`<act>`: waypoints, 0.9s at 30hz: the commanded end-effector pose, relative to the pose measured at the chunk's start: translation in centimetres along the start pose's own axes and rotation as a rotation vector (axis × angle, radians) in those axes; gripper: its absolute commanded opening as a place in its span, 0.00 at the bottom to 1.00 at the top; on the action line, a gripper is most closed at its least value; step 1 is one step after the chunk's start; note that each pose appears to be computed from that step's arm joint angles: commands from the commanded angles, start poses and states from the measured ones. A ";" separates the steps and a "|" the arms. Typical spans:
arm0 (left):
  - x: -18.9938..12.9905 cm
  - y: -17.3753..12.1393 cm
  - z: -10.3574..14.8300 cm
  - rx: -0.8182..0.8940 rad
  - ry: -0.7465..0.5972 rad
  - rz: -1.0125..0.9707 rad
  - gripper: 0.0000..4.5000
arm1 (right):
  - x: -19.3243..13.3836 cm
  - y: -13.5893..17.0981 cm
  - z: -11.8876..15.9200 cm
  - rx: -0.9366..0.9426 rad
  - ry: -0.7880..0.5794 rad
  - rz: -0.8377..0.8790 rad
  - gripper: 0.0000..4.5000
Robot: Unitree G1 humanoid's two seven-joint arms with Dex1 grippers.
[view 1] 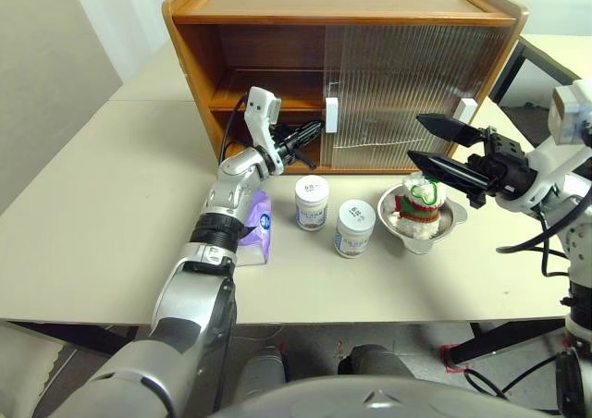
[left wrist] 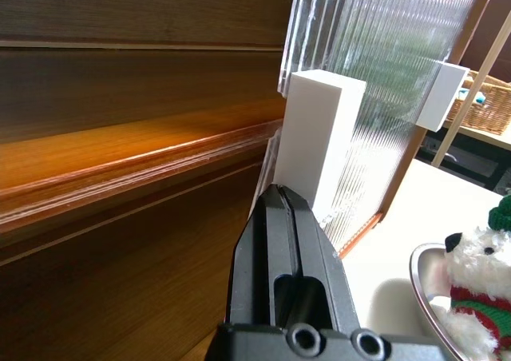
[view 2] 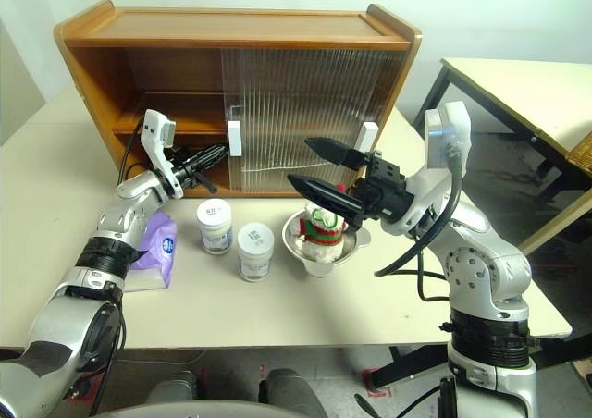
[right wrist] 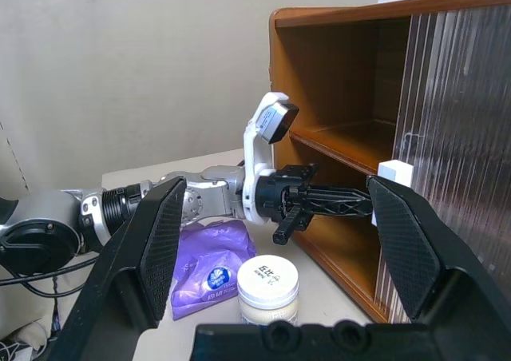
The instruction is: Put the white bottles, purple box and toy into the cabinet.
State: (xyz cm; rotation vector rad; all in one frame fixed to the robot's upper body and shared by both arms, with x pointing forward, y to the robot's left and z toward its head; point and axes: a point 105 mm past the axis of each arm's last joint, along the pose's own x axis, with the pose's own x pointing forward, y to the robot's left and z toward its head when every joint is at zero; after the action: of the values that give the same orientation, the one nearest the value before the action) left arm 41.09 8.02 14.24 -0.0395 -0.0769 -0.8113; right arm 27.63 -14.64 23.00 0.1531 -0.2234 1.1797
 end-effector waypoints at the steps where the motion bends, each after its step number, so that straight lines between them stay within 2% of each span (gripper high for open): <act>1: -0.7 0.6 0.4 0.023 -0.017 0.025 0.00 | 0.2 0.2 0.0 0.003 -0.009 0.016 1.00; 4: -1.3 1.0 0.9 0.046 -0.037 0.051 0.00 | 0.3 0.1 0.0 0.007 -0.010 0.022 1.00; 9: -5.3 0.9 2.3 0.025 -0.082 0.070 0.00 | 0.2 0.2 -0.3 0.026 0.002 0.037 1.00; 10: -5.9 0.6 2.6 0.025 -0.082 0.059 0.04 | 0.3 0.2 -0.3 0.028 0.001 0.039 1.00; 12: -7.4 -0.1 3.5 0.012 -0.093 0.022 0.14 | 0.5 0.1 -0.4 0.034 -0.004 0.048 1.00; 14: -9.0 -0.5 4.3 -0.008 -0.099 0.002 0.27 | 0.8 0.1 -0.5 0.042 -0.006 0.059 1.00; 23: -16.2 -0.8 4.5 -0.032 0.013 0.000 0.99 | 1.5 -0.3 -0.9 0.063 -0.005 0.100 1.00; 27: -18.9 -1.4 3.7 -0.061 0.040 -0.004 0.99 | 1.7 -0.3 -0.9 0.072 -0.005 0.117 1.00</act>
State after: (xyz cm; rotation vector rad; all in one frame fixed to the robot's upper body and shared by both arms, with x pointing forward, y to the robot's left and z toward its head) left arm 27.68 20.92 16.05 -0.0813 -0.0090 -0.7914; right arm 28.51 -13.13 22.56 0.2140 -0.2044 1.2953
